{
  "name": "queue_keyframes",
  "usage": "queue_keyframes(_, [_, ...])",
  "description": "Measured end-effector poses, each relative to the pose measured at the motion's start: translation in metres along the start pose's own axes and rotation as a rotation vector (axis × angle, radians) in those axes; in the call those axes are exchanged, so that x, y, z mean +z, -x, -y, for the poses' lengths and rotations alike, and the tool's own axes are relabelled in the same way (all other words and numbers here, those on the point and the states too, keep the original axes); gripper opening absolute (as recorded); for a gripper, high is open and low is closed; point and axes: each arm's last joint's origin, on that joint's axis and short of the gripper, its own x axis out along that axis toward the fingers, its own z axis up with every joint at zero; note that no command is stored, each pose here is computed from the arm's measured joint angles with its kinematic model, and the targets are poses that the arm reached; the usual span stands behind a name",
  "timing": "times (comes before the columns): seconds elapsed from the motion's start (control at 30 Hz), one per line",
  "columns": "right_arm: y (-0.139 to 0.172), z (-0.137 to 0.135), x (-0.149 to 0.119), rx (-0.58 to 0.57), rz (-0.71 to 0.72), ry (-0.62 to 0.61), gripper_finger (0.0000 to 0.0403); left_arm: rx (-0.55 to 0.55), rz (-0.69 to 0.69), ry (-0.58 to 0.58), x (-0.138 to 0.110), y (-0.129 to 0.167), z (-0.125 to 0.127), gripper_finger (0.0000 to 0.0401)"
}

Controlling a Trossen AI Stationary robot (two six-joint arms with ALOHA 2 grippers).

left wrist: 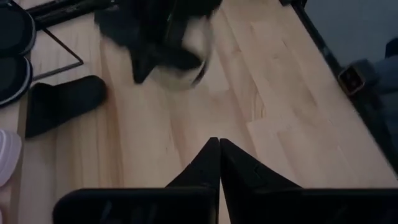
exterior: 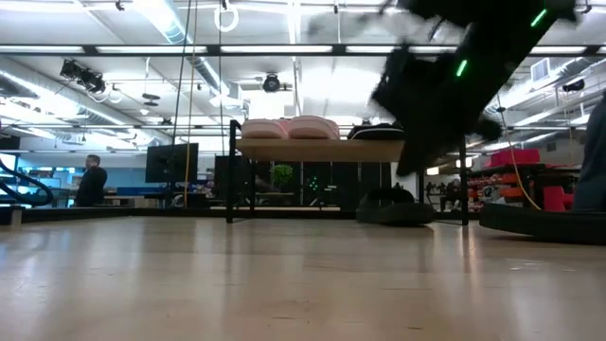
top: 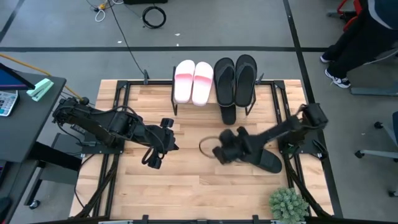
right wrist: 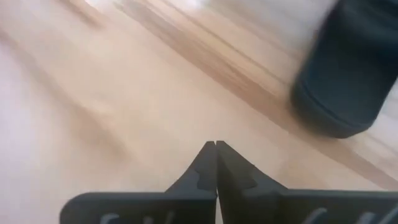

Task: Pick and place slides into the shelf
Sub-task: Move the black slide to the center of the table

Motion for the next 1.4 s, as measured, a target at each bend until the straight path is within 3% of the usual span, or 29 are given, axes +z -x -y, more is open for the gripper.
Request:
queue_keyframes(0.13, [0.059, -0.01, -0.003, 0.105, 0.144, -0.015, 0.0, -0.004, -0.021, -0.061, -0.005, -0.008, 0.002, 0.0025])
queue_keyframes(0.27, [0.118, -0.001, -0.004, 0.217, 0.322, -0.067, 0.0, -0.006, -0.021, -0.151, -0.011, -0.032, 0.007, 0.0034])
queue_keyframes(0.43, [0.176, 0.023, -0.006, 0.325, 0.542, -0.12, 0.0002, 0.026, 0.152, -0.271, -0.011, -0.083, 0.015, 0.005])
queue_keyframes(0.53, [0.193, 0.034, -0.006, 0.4, 0.535, -0.154, 0.0002, 0.043, 0.278, -0.266, -0.007, -0.115, 0.018, 0.0063])
queue_keyframes(0.7, [0.19, 0.037, -0.012, 0.48, 0.314, -0.204, 0.0001, 0.03, 0.263, -0.226, -0.011, -0.172, 0.018, 0.0088])
queue_keyframes(0.8, [0.175, 0.041, -0.018, 0.409, 0.115, -0.214, 0.0001, 0.03, 0.217, -0.198, -0.018, -0.198, 0.016, 0.0101])
queue_keyframes(0.9, [0.163, 0.052, -0.026, 0.263, -0.089, -0.19, 0.0001, 0.024, 0.162, -0.193, -0.028, -0.216, 0.017, 0.0111])
queue_keyframes(1.03, [0.161, 0.07, -0.032, 0.094, -0.321, -0.075, 0.0001, 0.02, 0.156, -0.182, -0.029, -0.218, 0.018, 0.0118])
queue_keyframes(1.2, [0.172, 0.078, -0.04, 0.068, -0.622, 0.173, 0.0001, 0.022, 0.161, -0.189, -0.029, -0.218, 0.018, 0.0116])
queue_keyframes(1.3, [0.178, 0.079, -0.047, 0.08, -0.82, 0.232, 0.0006, 0.029, 0.155, -0.178, -0.029, -0.219, 0.013, 0.0111])
queue_keyframes(1.4, [0.184, 0.084, -0.052, 0.032, -0.907, 0.224, 0.0017, 0.036, 0.154, -0.172, -0.03, -0.219, 0.01, 0.0111])
